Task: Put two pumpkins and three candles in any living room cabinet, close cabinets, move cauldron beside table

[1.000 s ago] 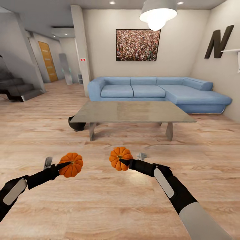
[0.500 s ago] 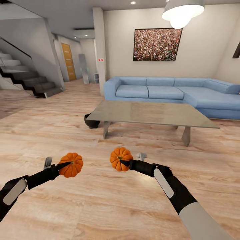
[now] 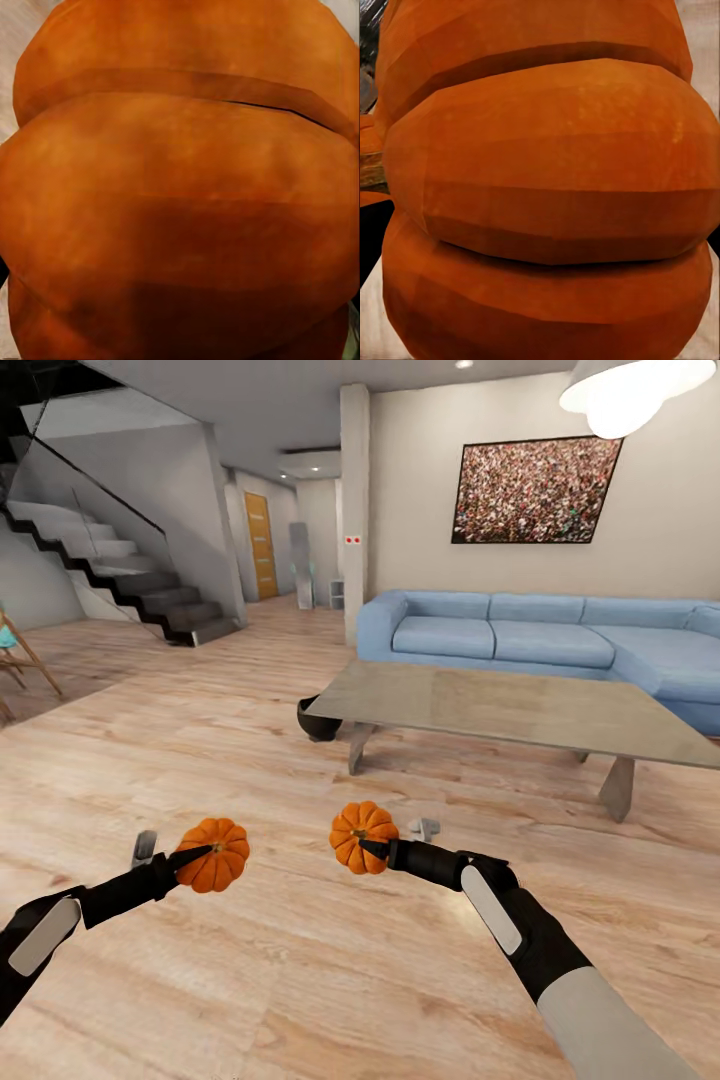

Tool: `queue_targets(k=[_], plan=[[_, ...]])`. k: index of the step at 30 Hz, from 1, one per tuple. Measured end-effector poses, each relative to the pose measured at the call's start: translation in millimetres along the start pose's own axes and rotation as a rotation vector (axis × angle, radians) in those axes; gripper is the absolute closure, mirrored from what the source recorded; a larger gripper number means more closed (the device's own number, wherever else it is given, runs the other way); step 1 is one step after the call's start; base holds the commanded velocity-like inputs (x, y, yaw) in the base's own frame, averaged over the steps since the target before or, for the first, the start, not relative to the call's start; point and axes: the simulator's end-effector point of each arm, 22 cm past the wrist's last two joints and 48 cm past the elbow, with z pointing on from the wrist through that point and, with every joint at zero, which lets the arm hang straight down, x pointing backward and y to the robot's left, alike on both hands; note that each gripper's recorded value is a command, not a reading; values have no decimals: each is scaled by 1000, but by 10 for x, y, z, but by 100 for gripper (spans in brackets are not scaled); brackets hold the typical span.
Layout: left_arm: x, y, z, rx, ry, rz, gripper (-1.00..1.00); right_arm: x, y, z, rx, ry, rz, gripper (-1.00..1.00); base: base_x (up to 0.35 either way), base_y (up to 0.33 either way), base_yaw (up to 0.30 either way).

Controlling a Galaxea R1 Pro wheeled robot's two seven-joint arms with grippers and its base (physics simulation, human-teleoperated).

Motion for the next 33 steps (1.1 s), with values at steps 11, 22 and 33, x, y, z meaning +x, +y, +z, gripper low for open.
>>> queue_targets(k=[11, 22, 33], plan=[[9, 21, 1, -6, 0, -1, 100, 7, -128, 13, 23, -31, -1, 100, 172, 0, 293], [14, 20, 8, -5, 0, -2, 100, 43, -163, 44, 46, -33, -72, 100, 334, 0, 286], [28, 58, 22, -7, 1, -11, 100, 143, -483, 42, 178, 6, -146, 100, 78, 0, 109]])
